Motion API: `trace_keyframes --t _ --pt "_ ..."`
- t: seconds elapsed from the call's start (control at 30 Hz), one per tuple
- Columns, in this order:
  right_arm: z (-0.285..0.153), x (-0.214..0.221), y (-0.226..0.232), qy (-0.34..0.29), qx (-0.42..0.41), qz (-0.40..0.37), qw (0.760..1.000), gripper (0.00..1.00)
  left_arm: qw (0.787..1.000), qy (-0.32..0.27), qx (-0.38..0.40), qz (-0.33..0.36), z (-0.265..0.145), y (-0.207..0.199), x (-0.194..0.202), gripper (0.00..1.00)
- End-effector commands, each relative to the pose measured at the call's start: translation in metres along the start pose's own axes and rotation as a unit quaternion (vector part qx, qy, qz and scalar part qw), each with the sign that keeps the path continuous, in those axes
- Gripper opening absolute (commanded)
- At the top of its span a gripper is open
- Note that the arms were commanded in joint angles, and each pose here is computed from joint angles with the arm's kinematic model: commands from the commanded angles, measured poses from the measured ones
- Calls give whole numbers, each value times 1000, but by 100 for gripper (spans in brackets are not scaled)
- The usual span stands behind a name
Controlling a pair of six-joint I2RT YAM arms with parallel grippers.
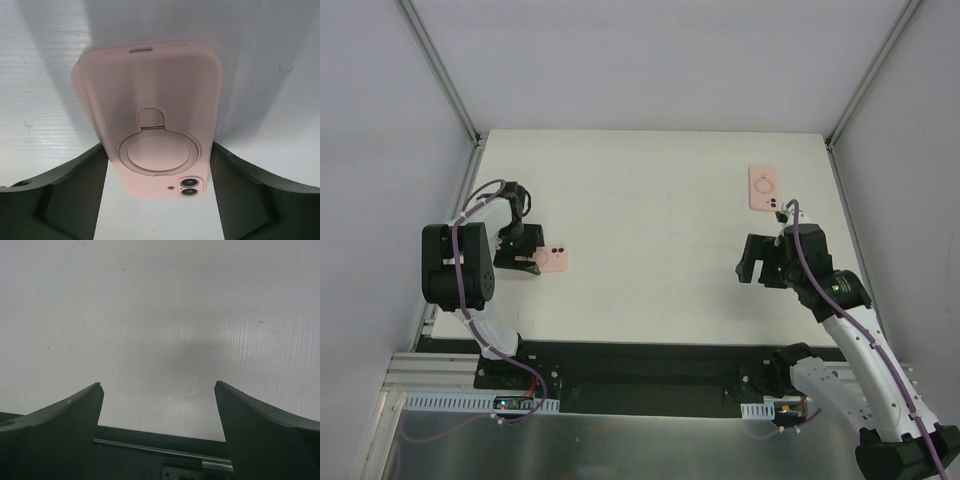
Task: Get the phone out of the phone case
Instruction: Pick up the phone at the center of the board.
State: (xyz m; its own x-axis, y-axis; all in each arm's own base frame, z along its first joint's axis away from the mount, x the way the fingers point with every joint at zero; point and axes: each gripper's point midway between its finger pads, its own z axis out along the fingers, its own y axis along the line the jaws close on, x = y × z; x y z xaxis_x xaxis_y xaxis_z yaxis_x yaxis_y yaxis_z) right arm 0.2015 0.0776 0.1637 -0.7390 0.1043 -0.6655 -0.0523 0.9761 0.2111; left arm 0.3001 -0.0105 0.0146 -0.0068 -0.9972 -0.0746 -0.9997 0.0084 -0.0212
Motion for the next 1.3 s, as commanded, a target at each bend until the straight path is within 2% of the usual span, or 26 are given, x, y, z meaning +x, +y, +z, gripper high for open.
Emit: trace_keyframes --t 0.0,0.03,0.1,0.17,0.23,0.4,0.5,0.67,0.9,1.03,1.27 --pt "-5 2 1 -2 -4 5 1000 96 999 11 -40 -6 10 19 5 62" --pt "-6 2 1 -4 -4 6 1000 96 999 13 -41 -2 9 21 6 51" --pt "-6 2 1 -3 -5 6 1000 96 999 17 -38 8 8 22 9 42" --pt "-5 2 2 -3 -5 10 1000 96 999 19 -28 41 3 18 17 40" --pt "-4 2 4 1 -10 13 1000 96 993 15 -12 112 -4 12 37 40" --pt "-1 -2 19 0 -43 41 998 96 978 21 4 209 -12 14 86 41" --pt "1 -2 27 2 -60 57 997 96 955 38 17 293 -18 11 122 39" --pt "12 -5 43 -1 -91 115 989 96 897 39 53 438 -30 8 188 40" --pt "22 9 53 28 -86 129 987 96 828 42 98 551 -51 18 255 43" --pt "25 14 54 31 -86 144 985 96 801 42 110 586 -56 26 276 43" --pt "34 28 61 42 -100 172 979 96 782 60 127 607 -69 31 291 44"
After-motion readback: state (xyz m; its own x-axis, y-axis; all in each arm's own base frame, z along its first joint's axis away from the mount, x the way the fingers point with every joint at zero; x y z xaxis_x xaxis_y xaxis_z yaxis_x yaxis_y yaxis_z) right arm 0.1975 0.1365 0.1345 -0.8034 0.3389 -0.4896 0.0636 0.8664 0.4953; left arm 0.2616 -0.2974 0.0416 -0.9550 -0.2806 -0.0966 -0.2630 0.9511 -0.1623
